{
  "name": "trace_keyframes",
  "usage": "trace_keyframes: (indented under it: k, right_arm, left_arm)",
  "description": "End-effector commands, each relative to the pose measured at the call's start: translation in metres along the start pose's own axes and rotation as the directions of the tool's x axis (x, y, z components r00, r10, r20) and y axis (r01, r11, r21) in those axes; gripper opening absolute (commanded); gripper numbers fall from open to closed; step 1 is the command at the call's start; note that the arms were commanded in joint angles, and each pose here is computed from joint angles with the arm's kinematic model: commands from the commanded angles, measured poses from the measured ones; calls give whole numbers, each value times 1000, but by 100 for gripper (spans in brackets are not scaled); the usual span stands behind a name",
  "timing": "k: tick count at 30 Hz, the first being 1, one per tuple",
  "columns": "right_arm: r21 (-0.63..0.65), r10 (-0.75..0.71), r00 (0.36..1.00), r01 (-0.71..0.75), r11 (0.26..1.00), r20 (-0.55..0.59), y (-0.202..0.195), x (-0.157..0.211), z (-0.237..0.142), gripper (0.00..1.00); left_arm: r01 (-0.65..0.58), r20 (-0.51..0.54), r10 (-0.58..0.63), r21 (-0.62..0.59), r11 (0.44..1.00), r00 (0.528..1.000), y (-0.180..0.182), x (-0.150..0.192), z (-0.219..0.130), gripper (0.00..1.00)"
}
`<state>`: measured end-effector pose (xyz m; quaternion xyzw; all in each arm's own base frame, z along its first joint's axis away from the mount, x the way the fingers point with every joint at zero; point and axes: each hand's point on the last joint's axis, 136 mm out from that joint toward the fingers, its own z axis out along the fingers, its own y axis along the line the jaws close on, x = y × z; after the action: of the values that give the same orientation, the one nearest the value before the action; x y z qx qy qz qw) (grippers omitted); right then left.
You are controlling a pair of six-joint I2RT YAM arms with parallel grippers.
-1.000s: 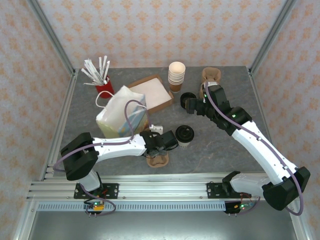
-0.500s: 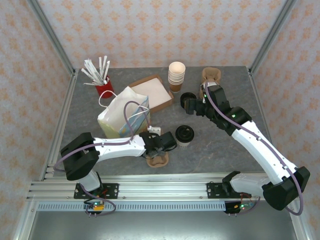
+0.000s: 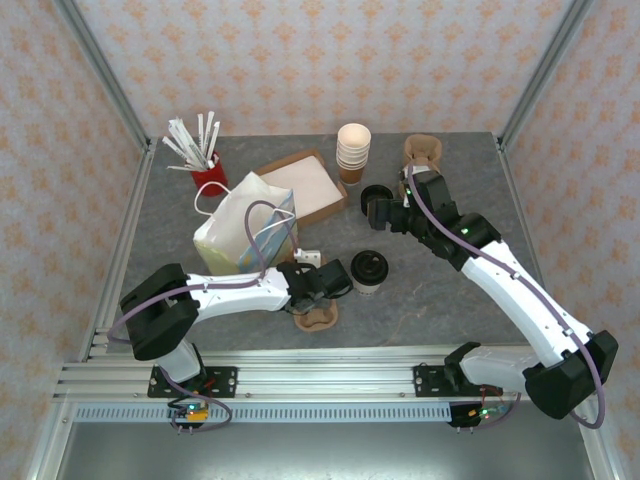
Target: Pack the takeout coffee
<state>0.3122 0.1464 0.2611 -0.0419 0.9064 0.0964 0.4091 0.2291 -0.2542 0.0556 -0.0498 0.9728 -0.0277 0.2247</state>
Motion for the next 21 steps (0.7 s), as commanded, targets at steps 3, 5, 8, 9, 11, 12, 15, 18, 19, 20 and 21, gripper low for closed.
trace_keyframes:
  k: [3,5,8,9,11,12,15,18,19,20,21]
  right_arm:
    - [-8,7,1000,-7,1000,-8,1,2,4,99]
    - [-9,6,1000,-7,1000,-10,1,3,5,100]
    - [-9,7,1000,-7,1000,-11,1,3,5,100]
    - [-9,7,1000,-7,1000,-12,1,3,5,99]
    - [-12,9,1000,-9,1000,-14,1,4,5,100]
    - [-14,9,1000,-9,1000,-15,2,4,5,100]
    - [-16,9,1000,-9,1000,-16,2,4,5,100]
    - [-15,10,1000,-11,1000,-19,2,5,5,100]
    - [-17,10,1000,-10,1000,-18,2,5,5,100]
    - [-18,11,1000,-12,1000,-19,3,5,6,100]
    - [-20,12,1000,-13,1000,-21,3,6,6,100]
  left_arm:
    - [42,52,-42,-4,999,998,4,-13,-4,46]
    - [46,54,-46,-6,999,998,5,-13,-2,46]
    - [49,61,-48,-12,999,997,6,-15,-2,46]
    - [48,64,-47,-15,999,997,6,-15,-2,45]
    - [48,74,-47,-23,999,996,8,-17,-2,45]
    - [50,75,-48,-22,998,996,8,-18,-2,44]
    - [46,71,-44,-25,999,997,8,-18,0,43]
    - [49,70,-48,-15,999,996,6,-18,0,42]
    - [48,66,-47,-11,999,997,5,-18,0,42]
    - [46,63,-45,-6,999,997,4,-17,1,41]
    - [44,58,-44,-5,999,997,3,-17,2,41]
